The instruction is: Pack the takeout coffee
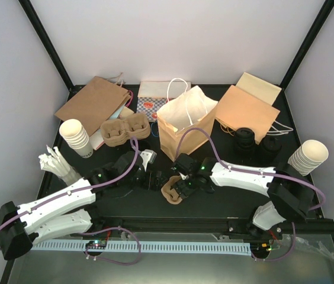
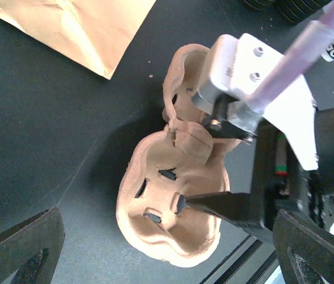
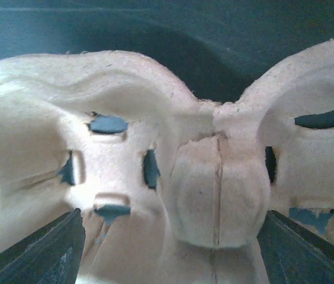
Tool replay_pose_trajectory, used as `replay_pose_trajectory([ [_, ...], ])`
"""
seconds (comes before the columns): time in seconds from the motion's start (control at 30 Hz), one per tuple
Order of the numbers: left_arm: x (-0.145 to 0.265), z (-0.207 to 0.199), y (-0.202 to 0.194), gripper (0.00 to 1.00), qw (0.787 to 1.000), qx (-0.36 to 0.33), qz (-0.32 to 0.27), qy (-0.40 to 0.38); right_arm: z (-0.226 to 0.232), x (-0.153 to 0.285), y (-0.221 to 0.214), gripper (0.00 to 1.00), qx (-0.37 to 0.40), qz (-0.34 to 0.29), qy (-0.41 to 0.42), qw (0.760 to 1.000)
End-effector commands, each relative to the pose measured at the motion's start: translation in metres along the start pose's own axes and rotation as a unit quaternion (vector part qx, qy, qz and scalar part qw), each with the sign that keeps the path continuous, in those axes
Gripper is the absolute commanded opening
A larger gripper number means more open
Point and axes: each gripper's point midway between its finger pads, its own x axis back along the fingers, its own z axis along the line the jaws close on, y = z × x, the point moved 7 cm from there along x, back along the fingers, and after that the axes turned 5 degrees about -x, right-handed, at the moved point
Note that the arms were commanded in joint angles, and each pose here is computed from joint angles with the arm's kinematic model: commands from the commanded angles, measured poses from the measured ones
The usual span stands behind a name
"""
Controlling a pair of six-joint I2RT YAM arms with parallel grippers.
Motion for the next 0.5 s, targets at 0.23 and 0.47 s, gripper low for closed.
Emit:
replay_pose_trajectory([
  [0.23,0.006,-0.004,0.009,0.99,1.0,0.003,-0.016,-0.008,-0.005,0.022,0.006,0.83,-0.029,-0.049,-0.039,0.998],
  [0.47,0.008,-0.004,0.009,0.99,1.0,0.003,-0.019,-0.006,-0.007,0.024,0.021,0.85,-0.028,-0.094,-0.062,0.993],
])
